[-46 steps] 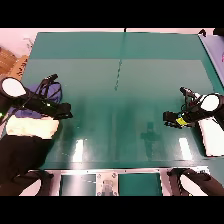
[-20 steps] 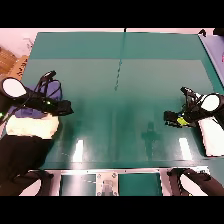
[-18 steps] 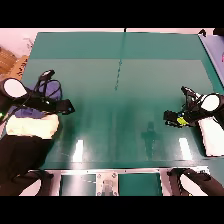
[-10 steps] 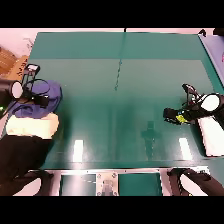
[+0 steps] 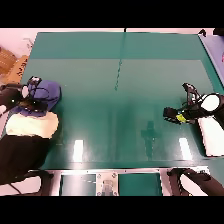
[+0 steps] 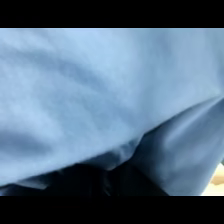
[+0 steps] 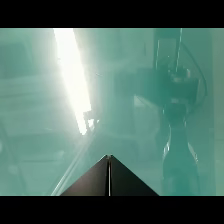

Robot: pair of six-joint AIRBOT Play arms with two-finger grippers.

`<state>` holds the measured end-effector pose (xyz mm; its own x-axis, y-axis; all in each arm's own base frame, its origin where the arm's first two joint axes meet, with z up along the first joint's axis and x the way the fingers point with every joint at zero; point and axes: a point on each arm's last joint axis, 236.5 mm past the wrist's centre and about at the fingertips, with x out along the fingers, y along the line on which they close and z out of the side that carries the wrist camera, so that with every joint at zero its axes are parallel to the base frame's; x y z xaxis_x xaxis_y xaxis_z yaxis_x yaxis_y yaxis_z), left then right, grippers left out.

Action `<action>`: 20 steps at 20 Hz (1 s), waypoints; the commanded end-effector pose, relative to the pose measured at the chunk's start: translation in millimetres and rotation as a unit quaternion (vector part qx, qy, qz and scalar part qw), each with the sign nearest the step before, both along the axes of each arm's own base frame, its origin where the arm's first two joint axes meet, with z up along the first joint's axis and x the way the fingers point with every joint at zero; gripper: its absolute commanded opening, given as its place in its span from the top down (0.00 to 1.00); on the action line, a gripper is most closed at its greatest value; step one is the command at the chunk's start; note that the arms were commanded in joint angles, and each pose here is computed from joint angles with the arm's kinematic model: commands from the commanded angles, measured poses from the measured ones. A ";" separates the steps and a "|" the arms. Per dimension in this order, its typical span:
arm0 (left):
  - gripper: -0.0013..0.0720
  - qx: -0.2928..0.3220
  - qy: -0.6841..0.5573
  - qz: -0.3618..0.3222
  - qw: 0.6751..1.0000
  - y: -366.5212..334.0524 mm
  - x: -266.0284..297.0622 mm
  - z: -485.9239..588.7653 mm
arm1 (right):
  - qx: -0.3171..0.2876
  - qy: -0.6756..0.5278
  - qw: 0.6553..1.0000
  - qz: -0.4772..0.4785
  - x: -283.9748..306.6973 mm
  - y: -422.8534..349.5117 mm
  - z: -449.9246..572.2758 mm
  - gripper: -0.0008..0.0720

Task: Fold the shirts.

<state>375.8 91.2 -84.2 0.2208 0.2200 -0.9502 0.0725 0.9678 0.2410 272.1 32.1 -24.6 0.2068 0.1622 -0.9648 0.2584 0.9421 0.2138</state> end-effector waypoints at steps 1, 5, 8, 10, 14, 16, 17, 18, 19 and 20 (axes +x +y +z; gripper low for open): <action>0.96 0.002 -0.010 0.005 1.000 -1.3 20.7 31.2 | 0.000 -0.003 1.000 0.000 1.9 -0.1 1.8 0.96; 0.96 -0.032 -0.138 -0.061 0.988 -75.3 80.4 153.7 | -0.001 -0.031 1.000 0.001 17.2 -0.7 21.0 0.96; 0.96 -0.115 -0.215 -0.136 0.960 -178.0 88.9 236.6 | -0.004 -0.061 0.998 0.011 31.7 -1.0 41.2 0.96; 0.96 -0.167 -0.230 -0.191 0.940 -247.0 75.6 263.4 | -0.005 -0.071 0.997 0.011 36.6 -1.0 50.5 0.96; 0.96 -0.275 -0.167 -0.270 0.908 -373.9 22.6 245.0 | 0.002 -0.072 0.997 0.011 37.3 1.7 55.0 0.96; 0.96 -0.315 -0.105 -0.299 0.895 -428.8 -6.0 212.7 | 0.012 -0.072 0.997 0.010 37.3 6.4 55.9 0.96; 0.95 -0.326 -0.071 -0.310 0.890 -451.5 -19.2 191.0 | 0.018 -0.072 0.997 0.009 37.4 8.7 56.4 0.96; 0.95 -0.334 -0.041 -0.316 0.887 -469.1 -31.0 171.0 | 0.021 -0.071 0.997 0.009 37.0 10.4 56.6 0.96; 0.57 -0.340 -0.013 -0.319 0.885 -482.6 -41.6 152.9 | 0.023 -0.069 0.997 0.009 35.9 11.3 56.4 0.96; 0.17 -0.345 0.006 -0.317 0.883 -488.8 -48.0 142.5 | 0.025 -0.065 0.997 0.010 34.3 12.1 56.1 0.94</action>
<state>367.3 -350.4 92.8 0.2496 -0.5359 -0.8066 0.6431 0.7145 -0.2756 308.5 39.7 30.4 0.3357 0.1958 -0.9214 0.2063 0.9391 0.2747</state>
